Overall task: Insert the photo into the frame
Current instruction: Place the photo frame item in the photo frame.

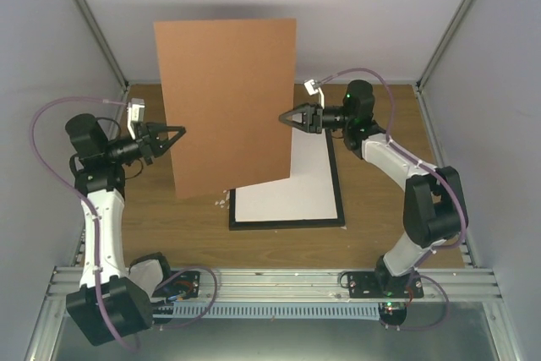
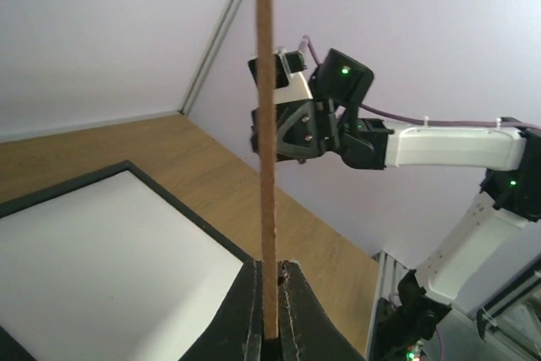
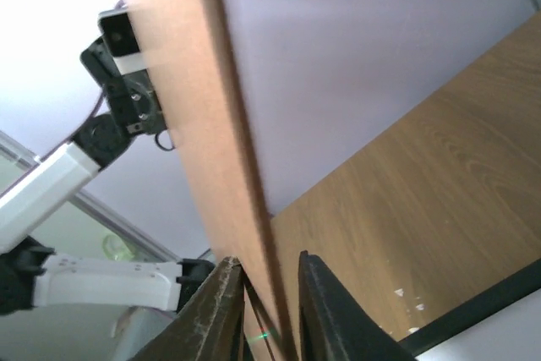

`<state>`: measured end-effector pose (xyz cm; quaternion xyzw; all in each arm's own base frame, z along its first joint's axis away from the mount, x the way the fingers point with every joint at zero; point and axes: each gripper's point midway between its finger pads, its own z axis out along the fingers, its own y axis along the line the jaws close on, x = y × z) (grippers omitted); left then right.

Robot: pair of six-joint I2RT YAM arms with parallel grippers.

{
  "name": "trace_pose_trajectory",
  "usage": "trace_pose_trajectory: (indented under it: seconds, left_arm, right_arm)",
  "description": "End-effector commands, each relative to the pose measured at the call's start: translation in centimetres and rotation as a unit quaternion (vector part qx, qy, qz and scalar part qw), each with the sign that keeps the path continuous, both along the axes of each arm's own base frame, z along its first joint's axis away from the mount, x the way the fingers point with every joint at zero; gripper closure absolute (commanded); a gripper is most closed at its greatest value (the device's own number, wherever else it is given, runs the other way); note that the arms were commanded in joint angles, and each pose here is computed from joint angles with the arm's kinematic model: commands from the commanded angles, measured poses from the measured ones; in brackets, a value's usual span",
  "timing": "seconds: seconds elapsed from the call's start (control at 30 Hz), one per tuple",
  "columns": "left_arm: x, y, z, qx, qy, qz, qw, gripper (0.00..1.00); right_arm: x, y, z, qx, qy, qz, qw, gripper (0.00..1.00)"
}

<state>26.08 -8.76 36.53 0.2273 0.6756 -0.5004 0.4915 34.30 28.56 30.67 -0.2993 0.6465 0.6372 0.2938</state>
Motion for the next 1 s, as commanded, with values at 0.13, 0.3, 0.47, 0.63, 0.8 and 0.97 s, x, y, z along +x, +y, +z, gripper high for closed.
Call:
trace_pose_trajectory:
  seconds: [0.13, 0.3, 0.47, 0.63, 0.8, 0.97]
  left_arm:
    - [1.5, -1.4, -0.3, 0.009, -0.018, 0.026, 0.999, 0.86]
    - [3.6, -0.6, -2.1, 0.021, -0.002, 0.072, 0.997, 0.46]
    - [5.4, 0.2, -4.9, 0.030, 0.034, 0.105, 0.993, 0.22]
    - [6.4, 0.4, -6.6, 0.040, 0.048, 0.122, 0.991, 0.01]
    - [6.8, 0.3, -7.5, 0.047, 0.055, 0.127, 0.989, 0.01]
    - [7.2, 0.1, -8.5, 0.053, 0.066, 0.124, 0.989, 0.01]
  right_arm:
    - [-2.2, -1.0, 3.4, 0.024, 0.008, 0.020, 0.999, 0.99]
    - [-1.6, -3.7, 2.0, -0.001, 0.053, -0.008, 0.999, 0.99]
    - [-1.4, -7.6, -1.4, -0.028, 0.123, -0.050, 0.991, 0.99]
    - [-1.5, -11.6, -4.9, -0.020, 0.216, -0.061, 0.974, 0.99]
    - [-0.6, -14.7, -6.6, -0.030, 0.230, -0.103, 0.967, 0.99]
    - [-0.2, -16.0, -9.1, -0.059, 0.250, -0.131, 0.957, 0.99]
